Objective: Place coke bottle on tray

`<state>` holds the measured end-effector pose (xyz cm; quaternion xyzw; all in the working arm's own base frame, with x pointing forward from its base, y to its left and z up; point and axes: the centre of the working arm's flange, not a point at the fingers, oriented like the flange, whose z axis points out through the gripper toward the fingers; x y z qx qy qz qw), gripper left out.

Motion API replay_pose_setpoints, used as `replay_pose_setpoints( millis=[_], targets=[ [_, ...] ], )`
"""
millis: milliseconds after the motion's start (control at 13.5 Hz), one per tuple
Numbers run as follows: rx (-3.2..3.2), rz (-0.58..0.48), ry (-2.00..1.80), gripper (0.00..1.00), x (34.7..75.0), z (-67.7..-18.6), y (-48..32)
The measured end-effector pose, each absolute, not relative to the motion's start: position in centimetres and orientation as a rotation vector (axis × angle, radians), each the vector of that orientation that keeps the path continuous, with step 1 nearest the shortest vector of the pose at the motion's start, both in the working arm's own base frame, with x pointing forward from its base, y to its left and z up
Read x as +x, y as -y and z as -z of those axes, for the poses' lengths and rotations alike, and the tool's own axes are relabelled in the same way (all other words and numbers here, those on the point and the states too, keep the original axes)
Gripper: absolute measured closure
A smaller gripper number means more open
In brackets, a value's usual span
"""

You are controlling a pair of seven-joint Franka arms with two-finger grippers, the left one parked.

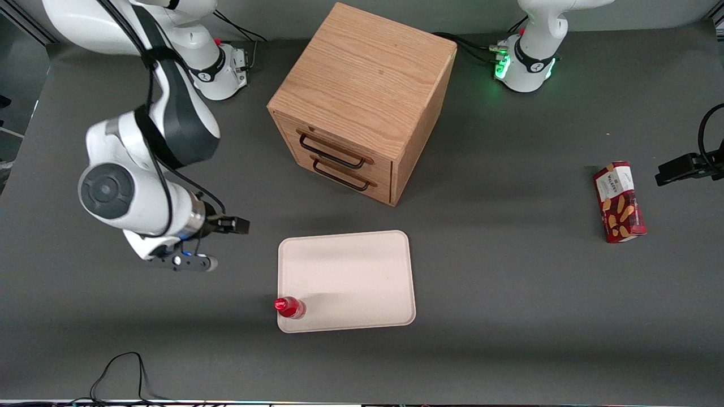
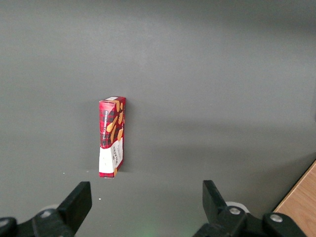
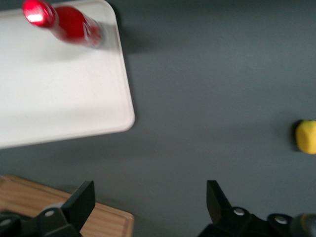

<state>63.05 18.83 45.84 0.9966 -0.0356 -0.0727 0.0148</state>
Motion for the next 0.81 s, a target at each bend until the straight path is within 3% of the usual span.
replay_pose_setpoints(
  millis=[591, 812],
  targets=[
    [3.156, 0.211, 0.021, 0.0, 52.4, -52.4, -6.5],
    [3.169, 0.18, 0.029, 0.0, 50.6, -54.1, -5.6]
  ],
)
